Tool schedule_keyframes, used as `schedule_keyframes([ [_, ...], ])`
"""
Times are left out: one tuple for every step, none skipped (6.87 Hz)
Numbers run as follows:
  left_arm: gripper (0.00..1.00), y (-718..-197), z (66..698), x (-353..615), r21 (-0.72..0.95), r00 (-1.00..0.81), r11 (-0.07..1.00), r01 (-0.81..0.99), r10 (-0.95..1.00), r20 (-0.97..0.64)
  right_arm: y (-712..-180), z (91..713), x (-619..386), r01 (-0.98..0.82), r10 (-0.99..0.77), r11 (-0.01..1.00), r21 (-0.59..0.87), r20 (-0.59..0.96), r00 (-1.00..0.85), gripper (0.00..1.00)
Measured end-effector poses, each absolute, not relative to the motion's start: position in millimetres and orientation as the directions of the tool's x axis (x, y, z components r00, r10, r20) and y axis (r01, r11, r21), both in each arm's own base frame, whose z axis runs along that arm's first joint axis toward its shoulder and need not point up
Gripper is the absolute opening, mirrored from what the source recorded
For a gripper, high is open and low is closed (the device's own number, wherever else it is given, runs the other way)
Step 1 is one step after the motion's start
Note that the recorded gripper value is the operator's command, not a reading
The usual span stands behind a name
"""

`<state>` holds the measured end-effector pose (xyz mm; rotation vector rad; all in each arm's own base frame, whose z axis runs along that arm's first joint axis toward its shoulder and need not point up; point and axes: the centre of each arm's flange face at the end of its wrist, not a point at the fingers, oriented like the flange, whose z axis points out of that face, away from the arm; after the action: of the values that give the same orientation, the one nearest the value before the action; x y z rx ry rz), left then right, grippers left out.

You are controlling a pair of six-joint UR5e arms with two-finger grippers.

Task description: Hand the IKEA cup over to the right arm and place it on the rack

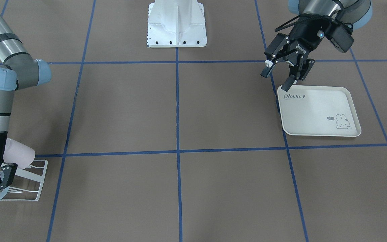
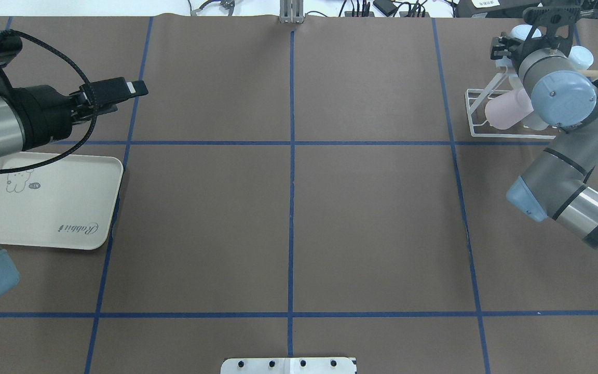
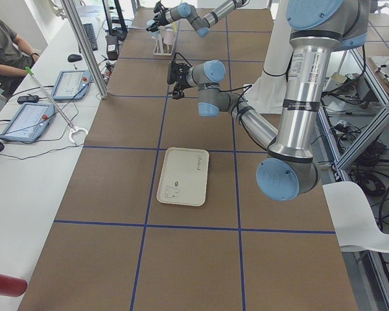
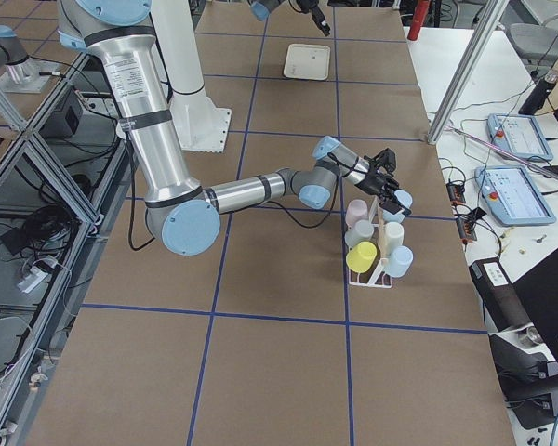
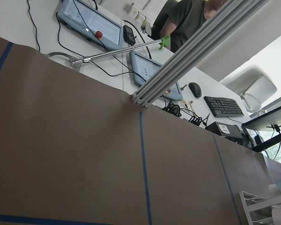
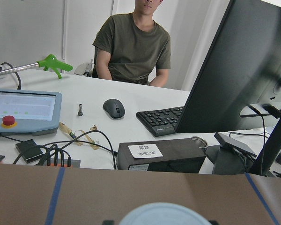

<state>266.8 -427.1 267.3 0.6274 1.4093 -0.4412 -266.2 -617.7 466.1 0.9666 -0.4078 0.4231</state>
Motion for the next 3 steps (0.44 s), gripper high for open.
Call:
schedule_keyframes([
  [1.0, -427.2, 267.3, 266.8, 0.141, 0.124, 0.764, 0.63, 0.08, -0.989, -616.8, 467.1, -268.7, -0.513, 0.159, 0.503, 0.695, 0.509, 0.846, 0.0],
  [1.0, -427.2, 267.3, 266.8, 0.141, 0.124, 0.763, 0.63, 0.08, -0.989, -616.1, 467.9, -270.5, -0.512, 0.158, 0.505, 0.695, 0.508, 0.847, 0.0],
  [1.0, -427.2, 267.3, 266.8, 0.14, 0.124, 0.764, 0.63, 0.079, -0.989, -615.6, 468.4, -271.9, -0.51, 0.156, 0.507, 0.695, 0.508, 0.847, 0.02],
])
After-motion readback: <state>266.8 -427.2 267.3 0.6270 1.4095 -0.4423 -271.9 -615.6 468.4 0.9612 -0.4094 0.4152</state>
